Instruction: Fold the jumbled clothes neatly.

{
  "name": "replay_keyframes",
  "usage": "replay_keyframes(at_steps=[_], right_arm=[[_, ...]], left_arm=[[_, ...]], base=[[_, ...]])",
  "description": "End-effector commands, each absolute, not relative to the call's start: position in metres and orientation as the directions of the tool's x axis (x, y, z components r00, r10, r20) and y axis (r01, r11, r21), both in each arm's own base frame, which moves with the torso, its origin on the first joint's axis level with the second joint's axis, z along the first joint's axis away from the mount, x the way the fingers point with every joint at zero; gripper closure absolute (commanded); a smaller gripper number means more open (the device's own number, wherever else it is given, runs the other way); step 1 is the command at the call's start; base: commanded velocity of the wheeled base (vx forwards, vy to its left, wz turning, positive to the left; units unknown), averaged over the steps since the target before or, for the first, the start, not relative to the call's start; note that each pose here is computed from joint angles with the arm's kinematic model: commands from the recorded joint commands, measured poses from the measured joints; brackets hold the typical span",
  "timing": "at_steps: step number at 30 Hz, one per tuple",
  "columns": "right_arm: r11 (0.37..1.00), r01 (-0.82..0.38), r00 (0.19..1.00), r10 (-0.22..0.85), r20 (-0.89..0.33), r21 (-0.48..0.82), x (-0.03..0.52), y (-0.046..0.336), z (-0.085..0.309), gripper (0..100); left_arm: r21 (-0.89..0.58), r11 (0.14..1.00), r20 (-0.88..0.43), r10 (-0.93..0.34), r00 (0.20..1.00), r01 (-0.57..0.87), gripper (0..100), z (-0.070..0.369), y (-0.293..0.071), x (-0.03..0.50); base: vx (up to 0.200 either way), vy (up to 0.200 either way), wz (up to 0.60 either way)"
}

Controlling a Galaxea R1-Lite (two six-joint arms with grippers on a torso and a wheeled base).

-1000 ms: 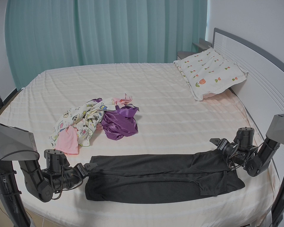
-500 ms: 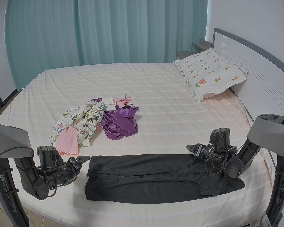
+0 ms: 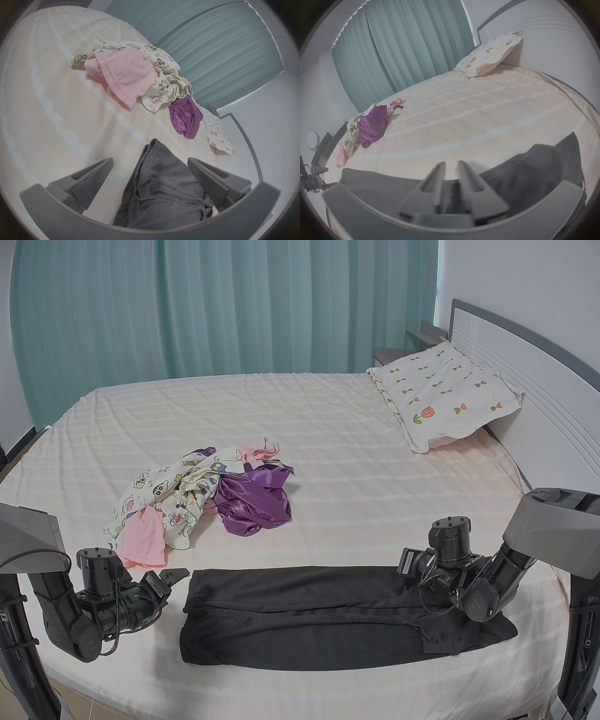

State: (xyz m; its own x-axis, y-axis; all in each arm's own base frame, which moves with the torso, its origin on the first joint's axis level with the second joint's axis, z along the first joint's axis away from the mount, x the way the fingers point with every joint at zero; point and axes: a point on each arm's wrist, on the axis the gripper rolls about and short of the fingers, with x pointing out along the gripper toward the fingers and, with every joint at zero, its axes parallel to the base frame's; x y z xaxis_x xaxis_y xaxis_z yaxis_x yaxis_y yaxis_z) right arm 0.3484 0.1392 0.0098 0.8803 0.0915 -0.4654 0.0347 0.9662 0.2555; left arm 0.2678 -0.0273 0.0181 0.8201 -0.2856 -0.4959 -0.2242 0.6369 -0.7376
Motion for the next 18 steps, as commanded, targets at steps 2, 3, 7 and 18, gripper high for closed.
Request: replay_keyframes(at_steps=[2,3,7,18], right_arm=[[0.969,0.021,0.884,0.097,-0.457,0.247,0.3458,0.1461,0.0088,100],[0.968,0.019,0.885,0.099,-0.454,0.248,0.3463,0.1469,0.0089,100],[0.967,0.016,0.887,0.104,-0.450,0.255,0.3466,0.1483,0.0091,100],[0.960,0.019,0.895,0.109,-0.434,0.281,0.3468,0.1484,0.0144,0]], left_arm=[[-0.737,0.637,-0.497,-0.286,0.819,-0.225,0,0.0179,-0.0275,0.2676],[-0.737,0.637,-0.497,-0.286,0.819,-0.225,0,0.0179,-0.0275,0.2676],[-0.737,0.637,-0.497,-0.286,0.819,-0.225,0,0.0179,-0.0275,0.2676],[-0.739,0.638,-0.493,-0.289,0.821,-0.219,0,0.0187,-0.0284,0.2683]], base=[[0.000,0.000,0.00],[0.000,0.000,0.00],[0.000,0.000,0.00],[0.000,0.000,0.00]])
